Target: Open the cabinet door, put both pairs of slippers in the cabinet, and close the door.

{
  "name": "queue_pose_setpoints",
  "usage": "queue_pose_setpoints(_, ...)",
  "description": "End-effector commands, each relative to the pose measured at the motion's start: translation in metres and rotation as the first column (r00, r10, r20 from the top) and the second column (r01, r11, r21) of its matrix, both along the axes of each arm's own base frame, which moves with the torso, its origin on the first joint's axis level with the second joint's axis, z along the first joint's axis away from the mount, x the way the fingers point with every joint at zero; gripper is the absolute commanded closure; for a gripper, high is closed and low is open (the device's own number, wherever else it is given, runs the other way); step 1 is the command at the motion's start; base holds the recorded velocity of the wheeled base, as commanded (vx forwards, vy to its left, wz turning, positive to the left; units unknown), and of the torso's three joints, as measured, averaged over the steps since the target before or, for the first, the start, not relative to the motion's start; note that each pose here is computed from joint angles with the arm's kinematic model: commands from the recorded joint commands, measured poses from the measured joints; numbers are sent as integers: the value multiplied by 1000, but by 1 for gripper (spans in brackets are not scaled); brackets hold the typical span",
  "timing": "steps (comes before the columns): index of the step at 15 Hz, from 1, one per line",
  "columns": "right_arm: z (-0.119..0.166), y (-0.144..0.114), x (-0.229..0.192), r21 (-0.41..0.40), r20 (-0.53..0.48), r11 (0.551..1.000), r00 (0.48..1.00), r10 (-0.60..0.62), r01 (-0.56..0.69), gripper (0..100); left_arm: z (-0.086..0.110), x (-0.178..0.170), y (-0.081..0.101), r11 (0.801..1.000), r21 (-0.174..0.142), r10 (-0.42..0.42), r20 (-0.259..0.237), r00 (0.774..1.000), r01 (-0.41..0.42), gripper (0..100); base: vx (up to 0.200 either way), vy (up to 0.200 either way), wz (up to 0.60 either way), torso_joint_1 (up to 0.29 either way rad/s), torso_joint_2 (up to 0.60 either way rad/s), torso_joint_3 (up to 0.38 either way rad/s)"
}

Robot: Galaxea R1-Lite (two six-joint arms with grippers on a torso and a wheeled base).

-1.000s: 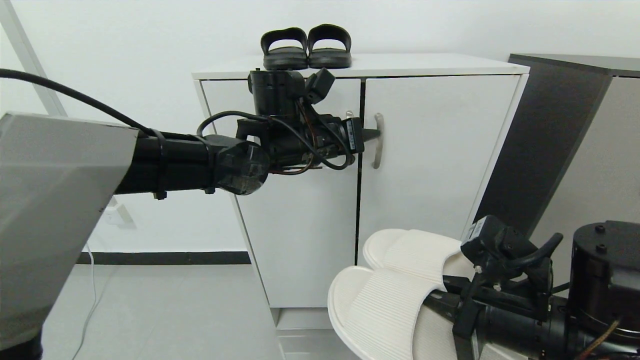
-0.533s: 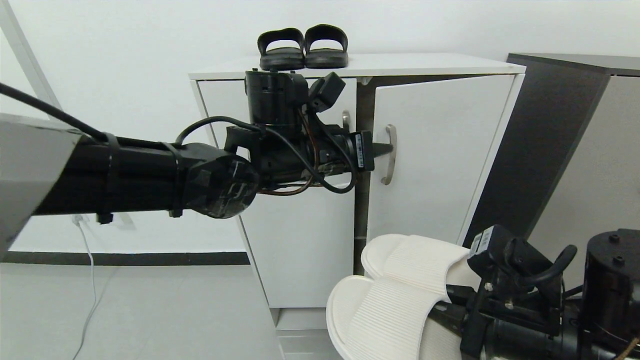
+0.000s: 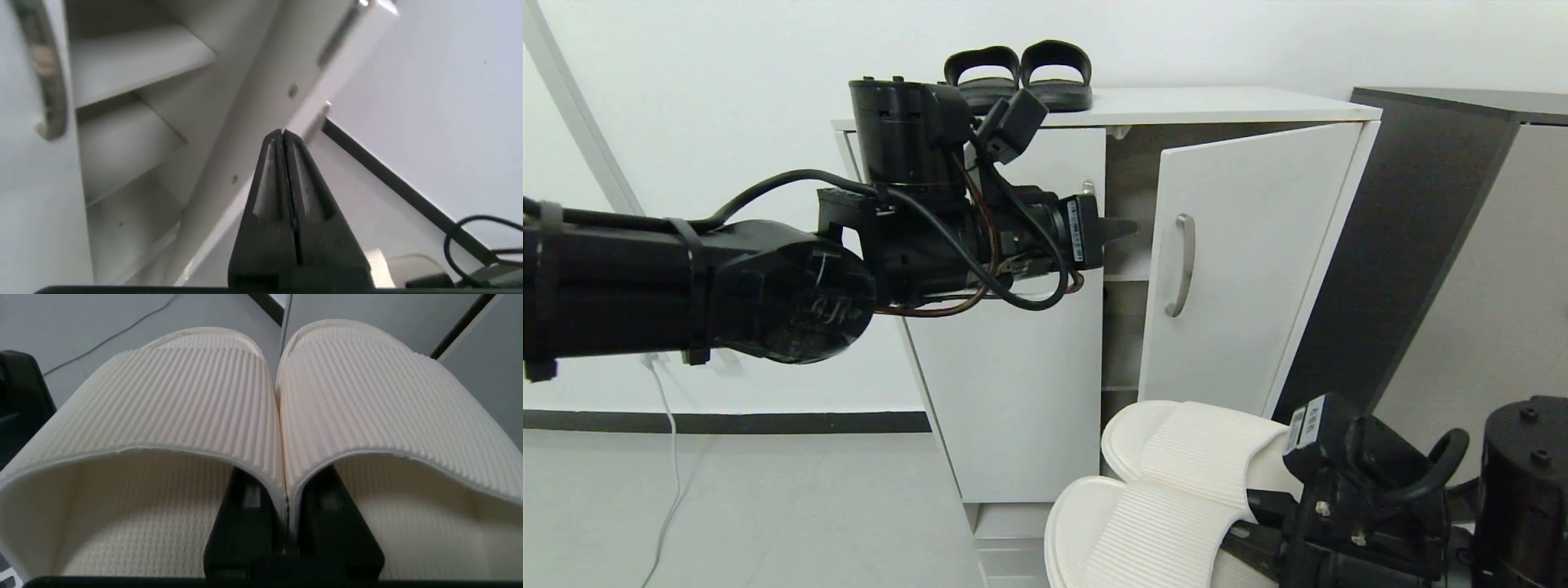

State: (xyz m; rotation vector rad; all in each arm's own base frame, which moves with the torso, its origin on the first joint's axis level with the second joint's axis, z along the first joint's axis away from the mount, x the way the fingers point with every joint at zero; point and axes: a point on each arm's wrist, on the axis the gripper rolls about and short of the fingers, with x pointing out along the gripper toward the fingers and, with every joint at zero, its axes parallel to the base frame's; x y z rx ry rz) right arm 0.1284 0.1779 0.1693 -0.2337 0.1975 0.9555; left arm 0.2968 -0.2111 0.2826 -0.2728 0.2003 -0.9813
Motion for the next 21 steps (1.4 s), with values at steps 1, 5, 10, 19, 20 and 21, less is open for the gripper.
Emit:
queue_pose_setpoints(1, -1, 1, -2, -5, -3, 1000, 1000, 9, -9, 100, -4, 8, -3, 1000, 1, 0, -3, 1000, 0, 100, 0, 0, 0, 0, 0, 0)
queue_pose_setpoints(5, -5, 1, -3, -16, -11, 1000, 1000, 13, -13, 100, -17, 34, -20, 1000, -6, 3, -9, 1000, -4, 100, 0, 0, 0, 0, 0, 0)
queue_pose_setpoints(10, -8, 1, -5, -25, -17, 999, 1000, 22, -23, 100, -16, 27, -35, 1000, -15, -25, -10, 1000, 25, 100, -40, 0, 0, -1, 0, 0)
queue_pose_setpoints(19, -7, 2, -2, -26, -13, 1000, 1000, 9, -10, 100, 7, -23, -29, 999, -3, -41, 58, 998, 41, 100, -133, 0, 0, 1, 1, 1)
queue_pose_setpoints(20, -8, 3, 0, -27, -15, 1000, 1000, 1, -2, 100, 8, -24, -23, 1000, 5, -14, 69, 997, 13, 100, 0, 0, 0, 0, 0, 0)
queue_pose_setpoints(21, -7, 2, 8, -28, -16, 999, 999, -32, 32, 100, 12, -30, -4, 996, 14, 82, 86, 993, -83, 100, 0, 0, 0, 0, 0, 0)
